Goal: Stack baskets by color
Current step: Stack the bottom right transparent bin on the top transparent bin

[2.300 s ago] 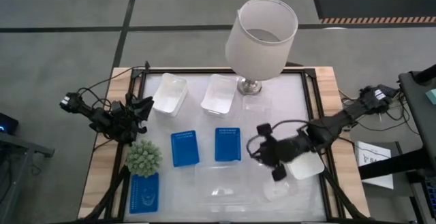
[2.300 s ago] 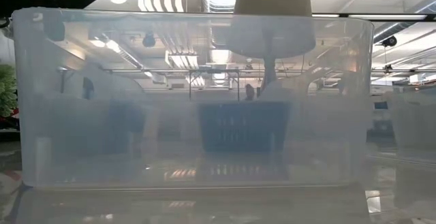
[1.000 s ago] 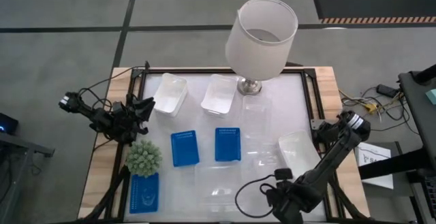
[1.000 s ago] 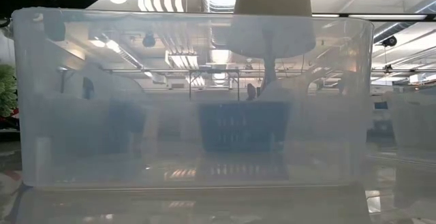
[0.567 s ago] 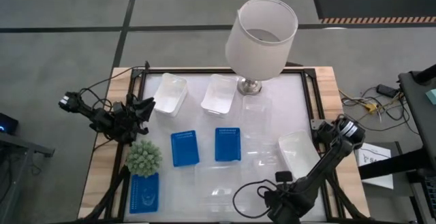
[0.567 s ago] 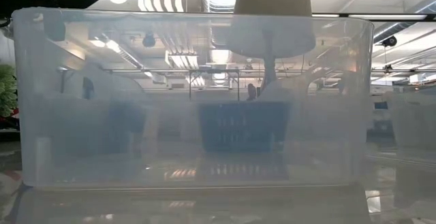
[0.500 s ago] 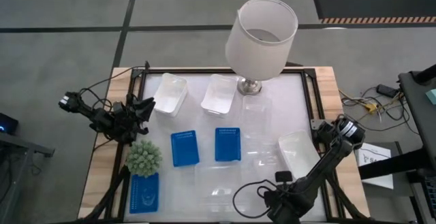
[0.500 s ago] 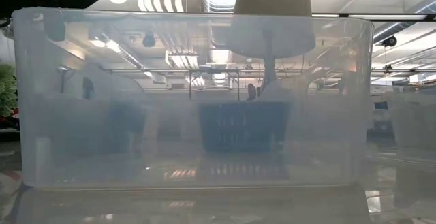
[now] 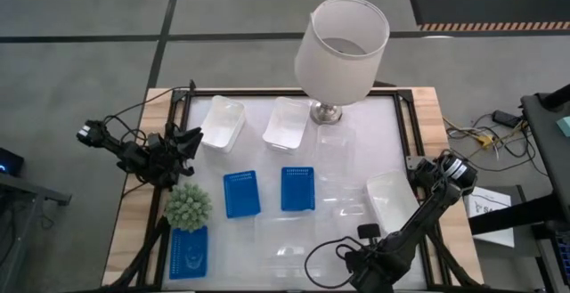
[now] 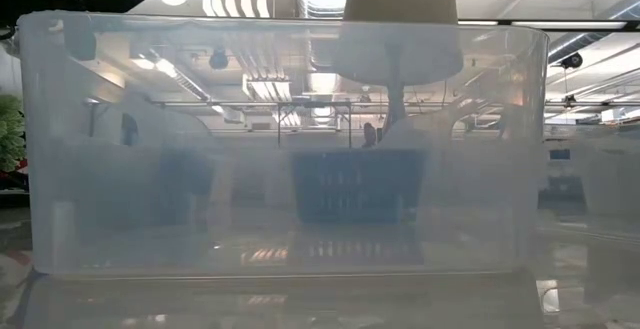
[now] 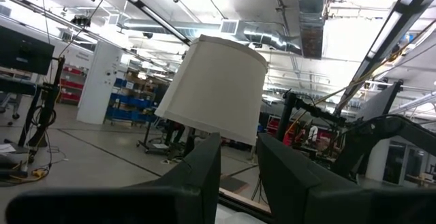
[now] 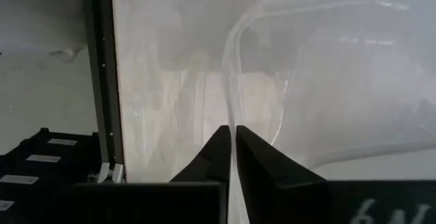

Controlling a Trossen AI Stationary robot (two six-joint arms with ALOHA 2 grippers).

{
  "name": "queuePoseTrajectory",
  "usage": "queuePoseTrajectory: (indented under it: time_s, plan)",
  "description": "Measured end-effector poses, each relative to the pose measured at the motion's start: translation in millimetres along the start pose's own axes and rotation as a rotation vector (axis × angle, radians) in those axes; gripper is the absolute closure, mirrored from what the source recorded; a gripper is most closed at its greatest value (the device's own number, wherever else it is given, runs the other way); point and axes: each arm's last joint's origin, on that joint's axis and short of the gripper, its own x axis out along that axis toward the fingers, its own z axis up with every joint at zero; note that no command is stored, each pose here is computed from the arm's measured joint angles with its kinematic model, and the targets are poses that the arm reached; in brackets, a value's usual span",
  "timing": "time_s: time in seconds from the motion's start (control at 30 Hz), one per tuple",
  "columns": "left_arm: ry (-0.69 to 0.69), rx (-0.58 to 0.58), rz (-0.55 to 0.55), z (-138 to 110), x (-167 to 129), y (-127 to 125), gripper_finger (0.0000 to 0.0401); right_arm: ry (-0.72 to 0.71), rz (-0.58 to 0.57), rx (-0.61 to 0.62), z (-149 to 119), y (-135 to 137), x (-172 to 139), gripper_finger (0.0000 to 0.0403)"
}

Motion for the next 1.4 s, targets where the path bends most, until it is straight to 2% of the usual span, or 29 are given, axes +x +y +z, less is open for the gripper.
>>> queuePoseTrajectory:
  time_s: [0.43, 0.57, 0.77, 1.4]
  plan:
    - [0.000, 0.000, 0.000, 0, 0, 0, 0.0320, -0.012, 0.014, -0.013, 0, 1, -9, 0.0394]
    - [0.000, 0.000, 0.000, 0, 0, 0, 0.0320, -0.035, -0.004, -0.007, 2, 2, -23, 0.0394]
    - [0.000, 0.000, 0.001, 0, 0, 0, 0.0320, -0.050, -0.033, 0.117, 6, -2, -47, 0.0394]
    - [0.000, 0.001, 0.001, 0, 0, 0, 0.0320, -0.234, -0.154, 0.118, 4, -8, -118, 0.0394]
